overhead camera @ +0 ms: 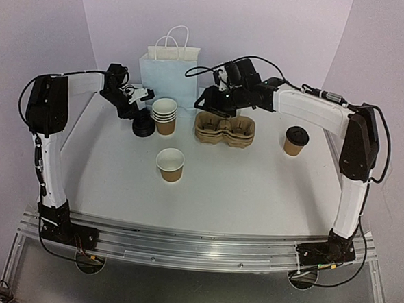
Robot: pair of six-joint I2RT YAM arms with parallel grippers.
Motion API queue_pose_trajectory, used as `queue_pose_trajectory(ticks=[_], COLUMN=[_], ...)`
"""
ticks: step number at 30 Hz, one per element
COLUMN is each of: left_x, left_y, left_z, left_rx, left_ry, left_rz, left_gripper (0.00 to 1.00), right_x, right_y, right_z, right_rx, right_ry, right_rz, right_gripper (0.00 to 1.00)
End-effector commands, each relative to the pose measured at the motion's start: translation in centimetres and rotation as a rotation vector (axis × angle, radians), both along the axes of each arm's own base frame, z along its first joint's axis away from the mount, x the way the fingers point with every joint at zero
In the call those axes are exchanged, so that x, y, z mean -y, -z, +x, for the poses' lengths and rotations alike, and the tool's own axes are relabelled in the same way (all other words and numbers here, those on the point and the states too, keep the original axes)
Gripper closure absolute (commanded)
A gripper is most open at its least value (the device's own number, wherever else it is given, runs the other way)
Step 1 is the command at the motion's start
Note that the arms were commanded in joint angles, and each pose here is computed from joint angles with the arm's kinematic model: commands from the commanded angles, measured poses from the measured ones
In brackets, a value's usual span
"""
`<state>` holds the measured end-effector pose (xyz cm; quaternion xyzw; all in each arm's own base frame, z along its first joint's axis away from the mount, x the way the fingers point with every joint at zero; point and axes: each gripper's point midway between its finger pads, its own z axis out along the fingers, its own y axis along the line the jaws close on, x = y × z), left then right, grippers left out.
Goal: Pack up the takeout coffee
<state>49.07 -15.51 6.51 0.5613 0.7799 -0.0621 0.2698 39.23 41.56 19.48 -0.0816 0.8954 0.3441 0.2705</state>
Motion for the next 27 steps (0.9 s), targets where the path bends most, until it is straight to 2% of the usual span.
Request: queue_pose_trajectory(ticks=[1, 7, 27], left_x=[0.5, 0.2, -2.4], left_y=[-1.8, -2.6, -6.0], left_z=[0.8, 1.4, 0.7], left_rx=[0.038, 0.073, 0.168], left_ry=[0.004, 0.001, 0.017], left_rz=[-0.013, -0.004, 0.064], left_gripper=[0.72, 0.82, 0.91], right_x=[-0.7, -0.6, -0.6], right_y=[-0.5, -0.8, -2.1], right_z=[0.5, 0.5, 0.5], right_rx=[0.005, 0.01, 0.025], right_ry=[-0.013, -0.011, -0.007], right_rz=[0.022, 0.022, 0.042], right_gripper=[0.51, 0.51, 0.51])
